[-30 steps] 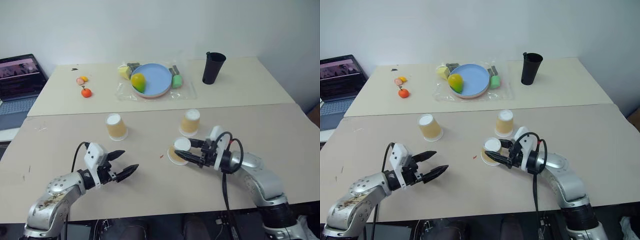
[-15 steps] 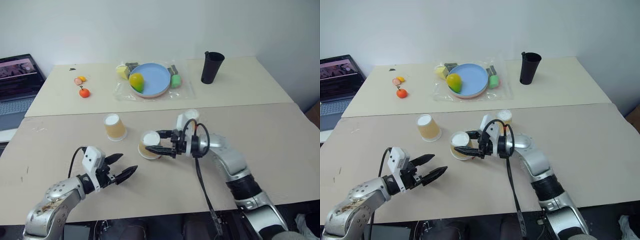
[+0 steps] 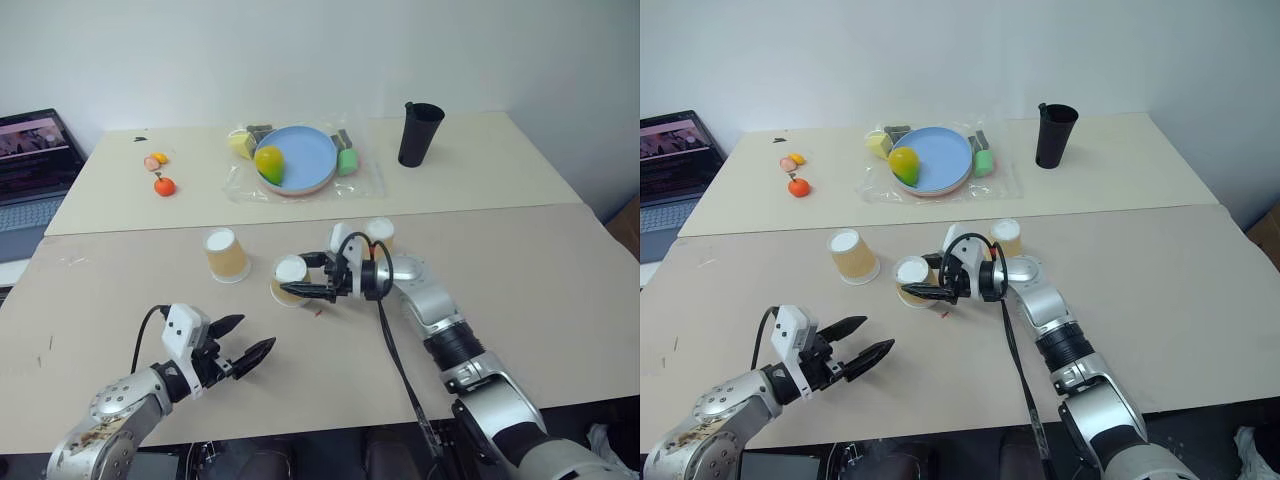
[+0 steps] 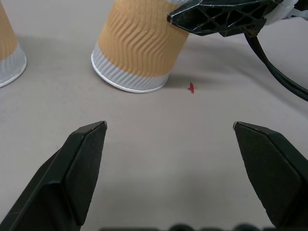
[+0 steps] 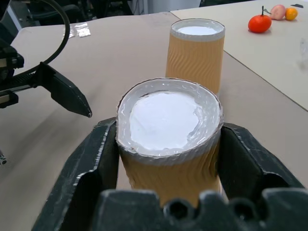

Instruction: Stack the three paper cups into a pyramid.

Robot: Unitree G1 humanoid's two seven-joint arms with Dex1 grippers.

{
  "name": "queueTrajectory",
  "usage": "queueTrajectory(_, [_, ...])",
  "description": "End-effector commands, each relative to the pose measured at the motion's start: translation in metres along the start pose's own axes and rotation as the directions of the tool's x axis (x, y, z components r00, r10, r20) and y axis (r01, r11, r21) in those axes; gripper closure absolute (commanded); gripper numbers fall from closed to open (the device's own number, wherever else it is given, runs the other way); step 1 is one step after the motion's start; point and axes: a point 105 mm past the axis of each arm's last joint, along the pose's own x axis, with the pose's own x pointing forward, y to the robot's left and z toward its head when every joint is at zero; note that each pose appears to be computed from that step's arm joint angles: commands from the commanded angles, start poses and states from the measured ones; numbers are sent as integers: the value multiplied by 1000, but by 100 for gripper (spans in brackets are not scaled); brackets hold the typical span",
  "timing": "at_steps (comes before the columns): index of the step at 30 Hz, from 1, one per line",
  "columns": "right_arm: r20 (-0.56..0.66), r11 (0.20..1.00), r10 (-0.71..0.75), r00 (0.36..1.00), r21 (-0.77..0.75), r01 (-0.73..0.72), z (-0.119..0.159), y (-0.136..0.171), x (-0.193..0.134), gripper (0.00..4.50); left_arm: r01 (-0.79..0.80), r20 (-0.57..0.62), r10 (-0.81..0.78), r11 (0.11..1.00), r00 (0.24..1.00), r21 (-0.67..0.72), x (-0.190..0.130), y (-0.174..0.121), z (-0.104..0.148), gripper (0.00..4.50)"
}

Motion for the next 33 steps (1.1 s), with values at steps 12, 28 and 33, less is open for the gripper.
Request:
queueTrajectory(12, [103, 992, -123, 987, 43, 119, 35, -20, -33, 9, 97, 38, -98, 995, 994, 18, 16, -9, 11, 0])
queueTrajectory(28, [30, 890, -455, 890, 30, 454, 36, -9, -149, 9, 182, 24, -183, 982, 983, 44, 31, -9, 14, 0])
queueTrajectory(33, [-24, 730, -683, 730, 0, 683, 16, -23, -204, 9, 251, 5, -252, 964, 968, 83, 31, -18, 16, 0])
